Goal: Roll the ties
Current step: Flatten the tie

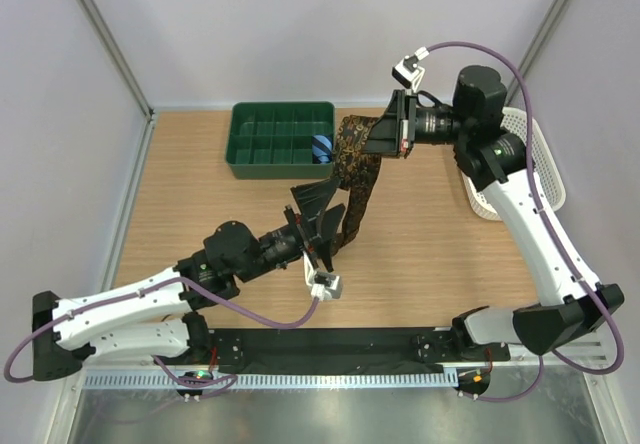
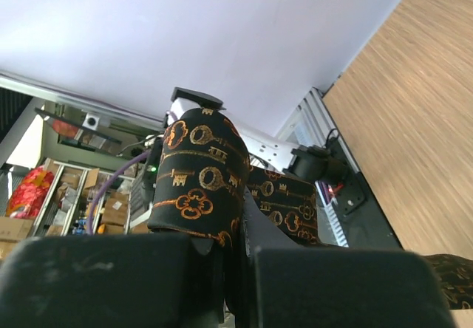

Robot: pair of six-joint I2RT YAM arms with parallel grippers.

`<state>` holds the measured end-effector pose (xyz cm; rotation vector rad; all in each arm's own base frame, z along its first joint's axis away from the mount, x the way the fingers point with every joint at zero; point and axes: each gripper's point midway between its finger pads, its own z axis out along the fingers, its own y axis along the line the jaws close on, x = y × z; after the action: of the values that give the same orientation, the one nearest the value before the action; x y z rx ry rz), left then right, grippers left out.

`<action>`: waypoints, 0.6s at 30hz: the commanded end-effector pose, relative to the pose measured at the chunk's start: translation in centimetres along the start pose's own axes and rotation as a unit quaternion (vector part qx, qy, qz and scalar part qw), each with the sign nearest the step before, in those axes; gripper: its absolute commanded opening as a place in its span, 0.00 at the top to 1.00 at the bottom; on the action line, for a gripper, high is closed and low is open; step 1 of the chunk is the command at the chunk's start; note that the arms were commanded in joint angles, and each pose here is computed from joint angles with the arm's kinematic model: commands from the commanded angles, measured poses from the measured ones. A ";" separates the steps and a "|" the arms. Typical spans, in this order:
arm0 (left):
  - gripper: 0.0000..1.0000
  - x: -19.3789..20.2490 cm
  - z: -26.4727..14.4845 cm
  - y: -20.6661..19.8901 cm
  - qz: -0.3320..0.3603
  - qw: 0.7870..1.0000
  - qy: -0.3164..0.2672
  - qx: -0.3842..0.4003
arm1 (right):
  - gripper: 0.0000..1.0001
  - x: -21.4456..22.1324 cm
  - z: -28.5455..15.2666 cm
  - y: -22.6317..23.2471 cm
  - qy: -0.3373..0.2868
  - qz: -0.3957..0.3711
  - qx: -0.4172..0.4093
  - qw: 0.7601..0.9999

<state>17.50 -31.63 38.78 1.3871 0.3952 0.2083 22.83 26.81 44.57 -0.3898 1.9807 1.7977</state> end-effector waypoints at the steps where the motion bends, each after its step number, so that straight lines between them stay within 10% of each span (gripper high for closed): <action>1: 0.18 -1.5 0.2 5.2 0.106 0.988 -0.025 -0.107 | 0.99 0.0 -1.5 5.9 -0.015 -0.026 -0.056 0.998; 18: 0.16 -2.6 1.7 7.5 0.232 0.960 -0.006 -0.159 | 0.99 0.0 -2.4 9.3 -0.029 -0.014 -0.093 0.995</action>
<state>18.04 -34.65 41.96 1.3100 0.0680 0.5824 19.53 25.96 51.23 -0.3568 1.8181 1.9588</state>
